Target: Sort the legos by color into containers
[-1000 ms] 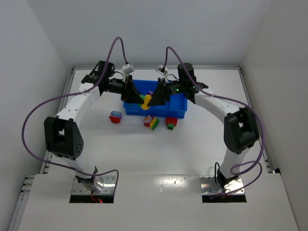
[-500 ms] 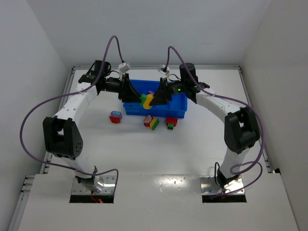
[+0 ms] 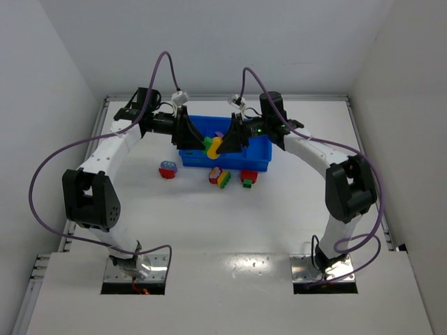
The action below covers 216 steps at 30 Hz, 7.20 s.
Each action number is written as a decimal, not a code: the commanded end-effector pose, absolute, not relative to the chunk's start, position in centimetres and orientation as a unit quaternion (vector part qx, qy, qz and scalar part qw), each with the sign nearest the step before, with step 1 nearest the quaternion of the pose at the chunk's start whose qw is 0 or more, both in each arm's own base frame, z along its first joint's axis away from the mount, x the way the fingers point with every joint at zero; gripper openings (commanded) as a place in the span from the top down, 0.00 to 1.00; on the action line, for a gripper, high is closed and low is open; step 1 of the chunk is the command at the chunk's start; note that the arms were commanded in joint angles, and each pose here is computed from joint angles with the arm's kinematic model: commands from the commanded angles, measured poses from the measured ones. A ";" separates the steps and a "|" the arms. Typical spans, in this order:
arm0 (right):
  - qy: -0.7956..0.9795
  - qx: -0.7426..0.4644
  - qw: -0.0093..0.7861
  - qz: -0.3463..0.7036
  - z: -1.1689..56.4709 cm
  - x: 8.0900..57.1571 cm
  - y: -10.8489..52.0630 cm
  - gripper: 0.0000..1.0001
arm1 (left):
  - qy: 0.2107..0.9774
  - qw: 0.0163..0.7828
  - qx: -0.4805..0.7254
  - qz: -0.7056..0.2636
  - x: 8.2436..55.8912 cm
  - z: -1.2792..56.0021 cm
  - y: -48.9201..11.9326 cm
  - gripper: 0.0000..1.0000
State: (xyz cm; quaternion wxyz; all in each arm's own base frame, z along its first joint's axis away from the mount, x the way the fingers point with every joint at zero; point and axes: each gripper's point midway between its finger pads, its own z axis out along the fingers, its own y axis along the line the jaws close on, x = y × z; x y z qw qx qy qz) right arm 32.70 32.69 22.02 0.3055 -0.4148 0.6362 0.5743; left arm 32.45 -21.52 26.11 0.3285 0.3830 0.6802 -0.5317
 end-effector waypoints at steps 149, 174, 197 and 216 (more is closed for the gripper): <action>0.858 -0.077 0.507 -0.022 19.0 33.8 3.3 0.28 | 0.920 0.355 0.111 -0.127 30.8 5.7 -37.5 0.33; 0.868 -0.079 0.490 0.005 17.5 33.3 3.4 0.28 | 0.921 0.346 0.087 -0.154 33.4 4.4 -38.9 0.38; 0.874 -0.083 0.478 0.026 16.3 32.7 3.9 0.28 | 0.914 0.381 0.076 -0.115 35.7 4.6 -38.7 0.80; 0.787 -0.179 0.354 0.472 21.7 28.6 17.4 0.12 | 0.769 0.487 0.378 -0.169 26.1 17.0 -29.7 1.00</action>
